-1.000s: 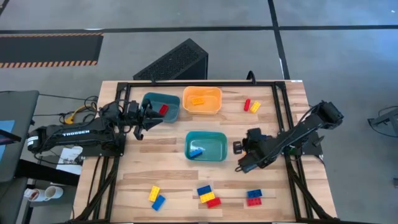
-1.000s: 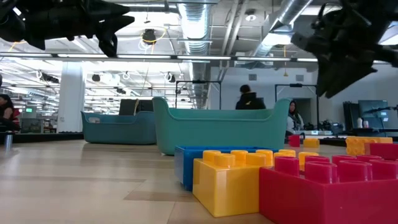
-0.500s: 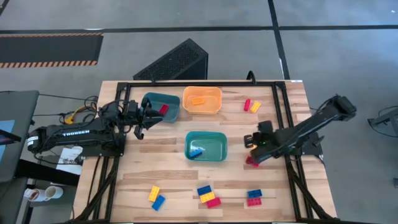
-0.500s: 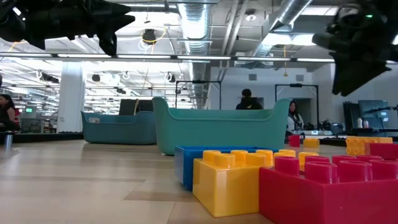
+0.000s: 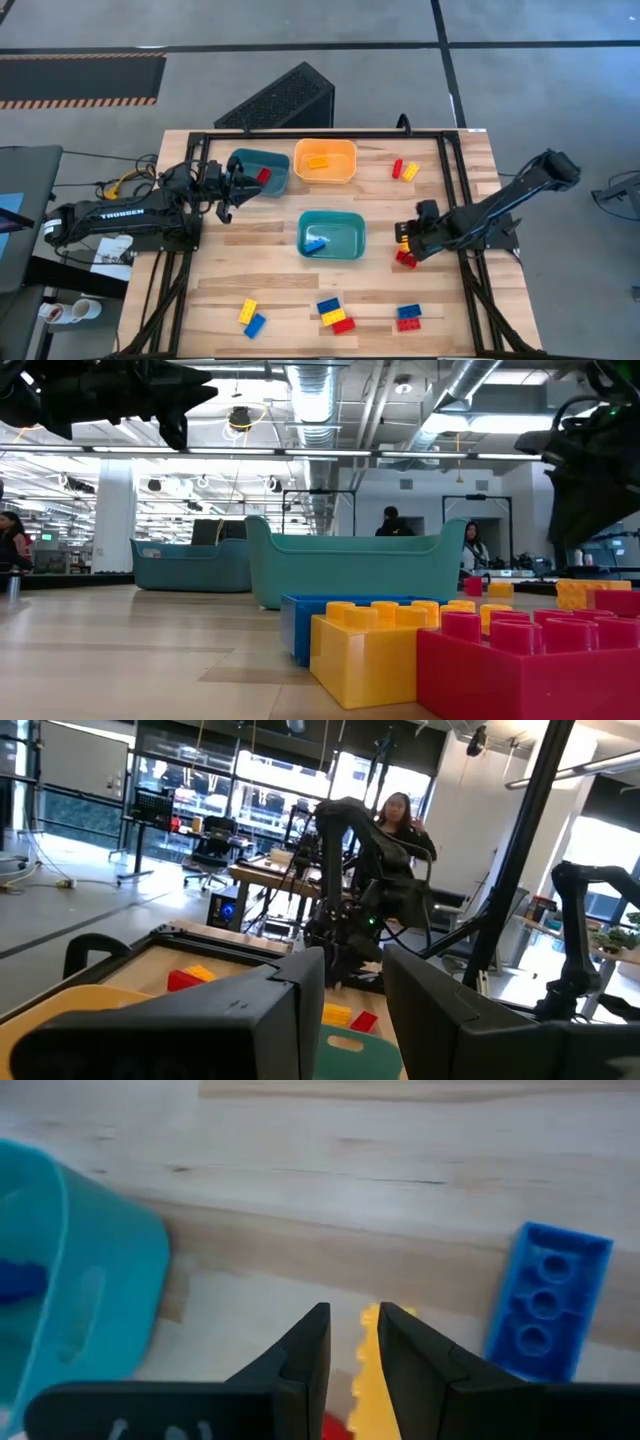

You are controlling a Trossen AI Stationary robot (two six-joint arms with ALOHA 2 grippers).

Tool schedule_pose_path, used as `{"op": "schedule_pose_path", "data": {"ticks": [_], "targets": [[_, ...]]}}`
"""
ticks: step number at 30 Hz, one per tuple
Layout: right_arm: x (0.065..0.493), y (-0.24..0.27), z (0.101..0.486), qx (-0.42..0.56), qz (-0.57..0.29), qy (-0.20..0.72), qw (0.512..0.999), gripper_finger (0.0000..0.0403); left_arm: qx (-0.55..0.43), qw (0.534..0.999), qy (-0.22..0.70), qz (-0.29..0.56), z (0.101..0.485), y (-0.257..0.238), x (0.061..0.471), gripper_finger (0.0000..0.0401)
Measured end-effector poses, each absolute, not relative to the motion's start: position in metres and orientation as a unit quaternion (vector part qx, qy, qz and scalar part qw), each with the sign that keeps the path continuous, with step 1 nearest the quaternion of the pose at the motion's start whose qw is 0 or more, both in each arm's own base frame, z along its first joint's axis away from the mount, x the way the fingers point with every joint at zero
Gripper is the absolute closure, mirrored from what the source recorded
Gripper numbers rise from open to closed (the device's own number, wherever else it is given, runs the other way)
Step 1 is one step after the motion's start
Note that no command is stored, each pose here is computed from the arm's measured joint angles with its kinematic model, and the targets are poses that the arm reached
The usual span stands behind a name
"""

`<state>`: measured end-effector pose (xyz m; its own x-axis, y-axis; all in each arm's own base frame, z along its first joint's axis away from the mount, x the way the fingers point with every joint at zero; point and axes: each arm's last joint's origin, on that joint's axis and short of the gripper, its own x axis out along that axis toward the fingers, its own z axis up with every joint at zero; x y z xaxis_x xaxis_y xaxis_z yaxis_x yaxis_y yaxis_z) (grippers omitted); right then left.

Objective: Sort & place blocks by color
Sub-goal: Put the red game piece into the blue bin

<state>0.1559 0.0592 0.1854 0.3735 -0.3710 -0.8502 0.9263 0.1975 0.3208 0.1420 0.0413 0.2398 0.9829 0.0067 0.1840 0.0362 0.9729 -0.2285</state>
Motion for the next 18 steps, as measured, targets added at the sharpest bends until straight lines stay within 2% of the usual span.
{"op": "schedule_pose_path", "data": {"ticks": [15,18], "targets": [[0.1572,0.062,0.1769,0.424,-0.468,0.365,0.684,0.0292,-0.119,0.989,-0.089,-0.004,0.239,0.0415,0.1422,0.031],[0.1582,0.065,0.1777,0.416,-0.436,0.413,0.683,0.0291,-0.12,0.989,-0.087,-0.004,0.2386,0.0415,0.1422,0.031]]}}
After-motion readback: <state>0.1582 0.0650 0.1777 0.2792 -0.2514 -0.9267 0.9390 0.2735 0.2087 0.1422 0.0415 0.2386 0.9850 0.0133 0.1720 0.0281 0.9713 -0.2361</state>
